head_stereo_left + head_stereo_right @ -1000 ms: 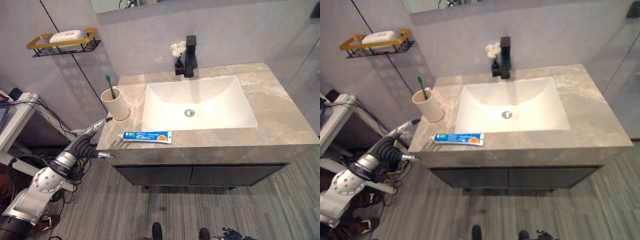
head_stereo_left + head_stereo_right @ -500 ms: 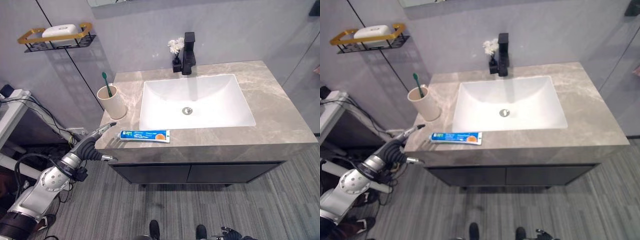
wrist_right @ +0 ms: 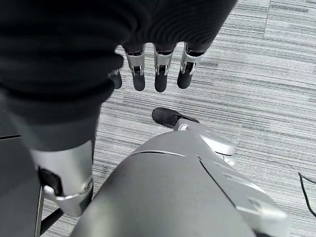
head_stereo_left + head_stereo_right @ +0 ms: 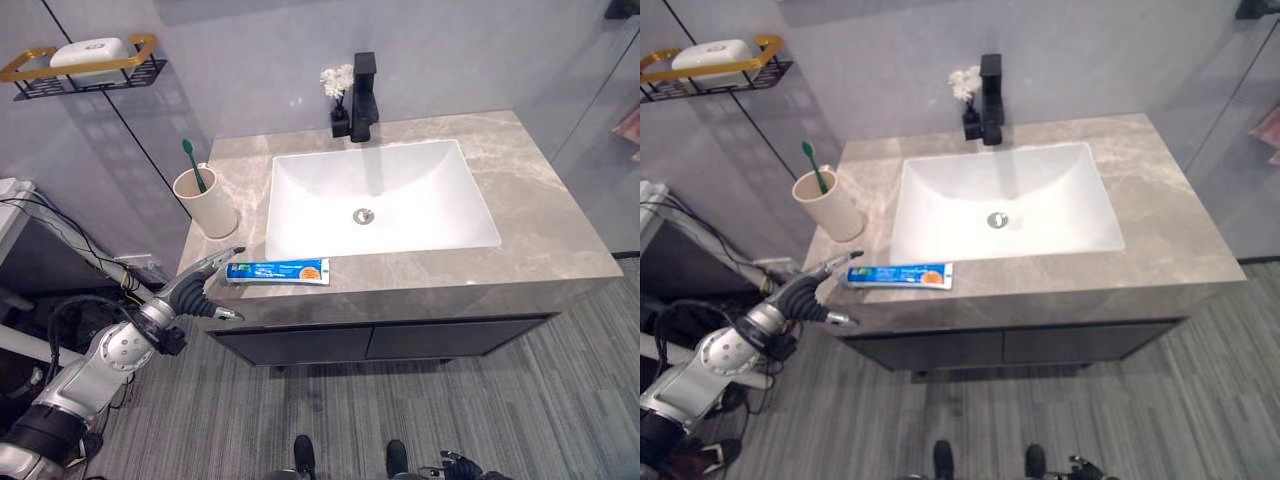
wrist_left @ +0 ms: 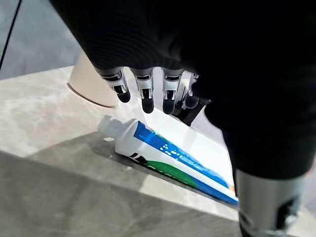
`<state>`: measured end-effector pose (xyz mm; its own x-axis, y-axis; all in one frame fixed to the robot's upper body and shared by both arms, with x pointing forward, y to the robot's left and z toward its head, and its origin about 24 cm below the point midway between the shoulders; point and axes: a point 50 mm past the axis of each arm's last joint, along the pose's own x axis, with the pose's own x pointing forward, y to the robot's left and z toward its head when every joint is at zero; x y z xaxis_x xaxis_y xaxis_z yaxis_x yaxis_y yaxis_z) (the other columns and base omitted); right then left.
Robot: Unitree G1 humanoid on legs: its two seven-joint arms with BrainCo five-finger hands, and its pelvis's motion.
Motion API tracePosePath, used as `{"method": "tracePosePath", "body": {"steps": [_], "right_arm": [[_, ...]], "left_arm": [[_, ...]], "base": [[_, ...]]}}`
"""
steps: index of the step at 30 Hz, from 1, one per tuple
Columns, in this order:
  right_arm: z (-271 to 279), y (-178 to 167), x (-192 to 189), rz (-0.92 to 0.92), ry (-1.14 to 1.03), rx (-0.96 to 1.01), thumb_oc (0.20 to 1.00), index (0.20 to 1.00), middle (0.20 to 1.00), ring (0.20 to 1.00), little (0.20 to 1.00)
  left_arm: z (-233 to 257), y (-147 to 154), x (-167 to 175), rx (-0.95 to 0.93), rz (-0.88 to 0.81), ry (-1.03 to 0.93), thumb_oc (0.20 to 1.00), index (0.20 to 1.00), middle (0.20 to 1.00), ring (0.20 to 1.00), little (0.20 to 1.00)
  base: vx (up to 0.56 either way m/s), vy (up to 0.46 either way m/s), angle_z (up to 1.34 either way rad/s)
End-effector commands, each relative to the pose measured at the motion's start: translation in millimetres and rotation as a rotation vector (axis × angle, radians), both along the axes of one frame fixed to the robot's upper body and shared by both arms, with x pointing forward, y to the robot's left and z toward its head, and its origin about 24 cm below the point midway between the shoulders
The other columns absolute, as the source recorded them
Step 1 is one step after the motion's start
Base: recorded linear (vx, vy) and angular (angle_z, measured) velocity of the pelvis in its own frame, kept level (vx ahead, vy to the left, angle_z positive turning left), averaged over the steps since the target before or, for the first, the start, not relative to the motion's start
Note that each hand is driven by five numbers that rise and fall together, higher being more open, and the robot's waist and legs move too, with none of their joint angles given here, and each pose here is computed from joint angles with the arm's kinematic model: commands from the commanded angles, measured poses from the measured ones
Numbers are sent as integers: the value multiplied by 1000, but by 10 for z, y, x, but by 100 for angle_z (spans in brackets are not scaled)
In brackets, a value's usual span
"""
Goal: Put brush and paste in cup on sink, flatten towel.
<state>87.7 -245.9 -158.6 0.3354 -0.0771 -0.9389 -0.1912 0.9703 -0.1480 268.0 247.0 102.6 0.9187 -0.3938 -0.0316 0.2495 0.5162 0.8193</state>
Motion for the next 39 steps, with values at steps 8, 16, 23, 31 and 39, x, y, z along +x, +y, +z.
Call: {"method": "tracePosePath", "body": {"steps": [8, 16, 23, 31, 39], "right_arm": [[35, 41, 188, -7, -64, 1, 1000, 1000, 1000, 1000, 1000], [64, 81, 274, -3, -135, -3, 1000, 1000, 1000, 1000, 1000], [59, 117, 274, 19, -139, -2, 1000, 1000, 1000, 1000, 1000], [44, 113, 217, 25, -122, -7, 1000, 1000, 1000, 1000, 1000], [38, 109, 192, 23, -115, -6, 1000, 1000, 1000, 1000, 1000]], "left_arm": [[284, -77, 232, 7, -5, -158, 1000, 1000, 1000, 1000, 1000], [238, -31, 244, -14, 55, -201, 1000, 1000, 1000, 1000, 1000], [171, -12, 255, -54, 93, -191, 1000, 1000, 1000, 1000, 1000], [114, -4, 264, -101, 125, -178, 1000, 1000, 1000, 1000, 1000], [74, -13, 262, -112, 130, -160, 1000, 1000, 1000, 1000, 1000]], "base": [[9, -5, -4], [5, -9, -6], [9, -9, -3], [0, 0, 0], [12, -7, -6]]}}
